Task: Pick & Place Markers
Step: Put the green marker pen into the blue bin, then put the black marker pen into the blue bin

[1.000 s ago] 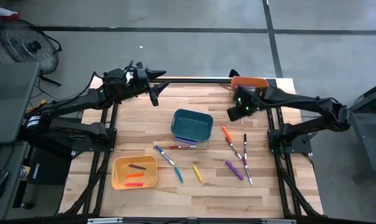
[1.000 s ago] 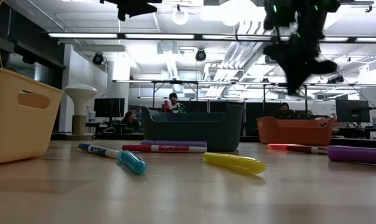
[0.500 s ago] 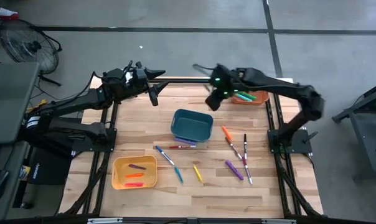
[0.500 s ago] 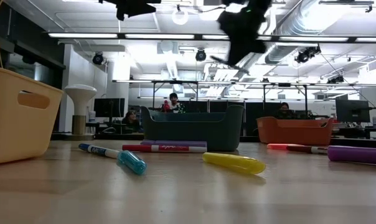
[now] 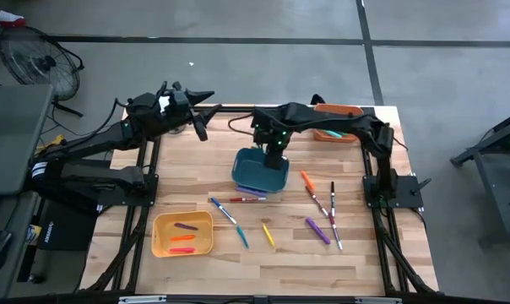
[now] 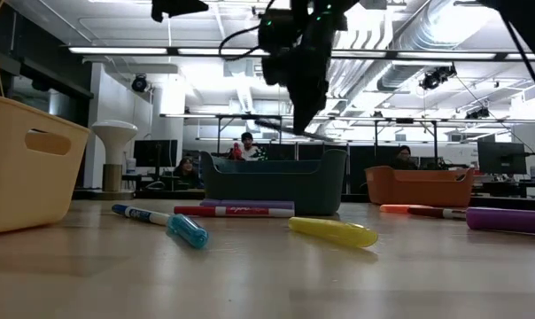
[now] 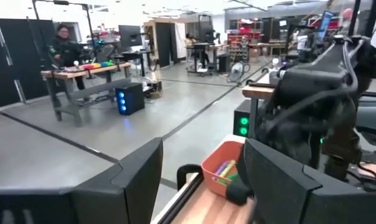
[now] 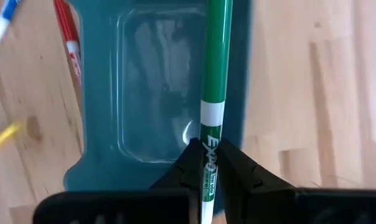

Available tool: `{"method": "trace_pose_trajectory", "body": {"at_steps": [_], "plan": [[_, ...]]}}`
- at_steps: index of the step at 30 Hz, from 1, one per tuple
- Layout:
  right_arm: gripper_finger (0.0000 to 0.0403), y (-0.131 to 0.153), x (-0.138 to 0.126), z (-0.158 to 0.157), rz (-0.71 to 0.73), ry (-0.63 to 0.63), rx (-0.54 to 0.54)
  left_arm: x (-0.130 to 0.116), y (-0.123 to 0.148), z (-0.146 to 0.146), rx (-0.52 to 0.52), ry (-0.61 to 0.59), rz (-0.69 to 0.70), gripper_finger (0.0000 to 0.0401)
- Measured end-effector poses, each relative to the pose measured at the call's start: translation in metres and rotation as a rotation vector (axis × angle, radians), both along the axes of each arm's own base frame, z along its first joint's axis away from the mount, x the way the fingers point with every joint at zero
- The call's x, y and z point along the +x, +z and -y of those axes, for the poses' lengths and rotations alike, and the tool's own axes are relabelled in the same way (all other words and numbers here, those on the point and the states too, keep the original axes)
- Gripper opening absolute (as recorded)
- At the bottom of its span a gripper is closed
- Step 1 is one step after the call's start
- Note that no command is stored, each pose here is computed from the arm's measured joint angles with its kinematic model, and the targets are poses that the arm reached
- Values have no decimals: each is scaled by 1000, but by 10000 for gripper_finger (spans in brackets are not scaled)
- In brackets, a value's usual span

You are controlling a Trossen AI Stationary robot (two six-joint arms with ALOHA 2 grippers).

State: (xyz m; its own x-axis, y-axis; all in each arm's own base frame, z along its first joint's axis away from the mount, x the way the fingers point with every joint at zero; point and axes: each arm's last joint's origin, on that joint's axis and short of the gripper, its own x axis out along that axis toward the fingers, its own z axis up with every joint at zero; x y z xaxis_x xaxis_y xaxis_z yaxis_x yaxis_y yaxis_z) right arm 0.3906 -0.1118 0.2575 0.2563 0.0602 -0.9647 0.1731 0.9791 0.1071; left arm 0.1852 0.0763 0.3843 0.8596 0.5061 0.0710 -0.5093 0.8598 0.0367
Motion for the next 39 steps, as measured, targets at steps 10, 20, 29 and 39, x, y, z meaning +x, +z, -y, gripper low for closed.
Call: {"method": "trace_pose_trajectory", "body": {"at_steps": [10,20,29,39], "plan": [[17,-25,13,-7,-36,52,51,0,0,0,-1,2,-2,223],[26,-31,18,-13,-42,14,54,0,0,0,-3,2,-5,223],[114,-31,18,-14,-50,-17,71,0,0,0,-3,1,-5,223],[134,-6,-4,-13,-145,-294,-61,0,-1,0,-6,2,-14,223]]}}
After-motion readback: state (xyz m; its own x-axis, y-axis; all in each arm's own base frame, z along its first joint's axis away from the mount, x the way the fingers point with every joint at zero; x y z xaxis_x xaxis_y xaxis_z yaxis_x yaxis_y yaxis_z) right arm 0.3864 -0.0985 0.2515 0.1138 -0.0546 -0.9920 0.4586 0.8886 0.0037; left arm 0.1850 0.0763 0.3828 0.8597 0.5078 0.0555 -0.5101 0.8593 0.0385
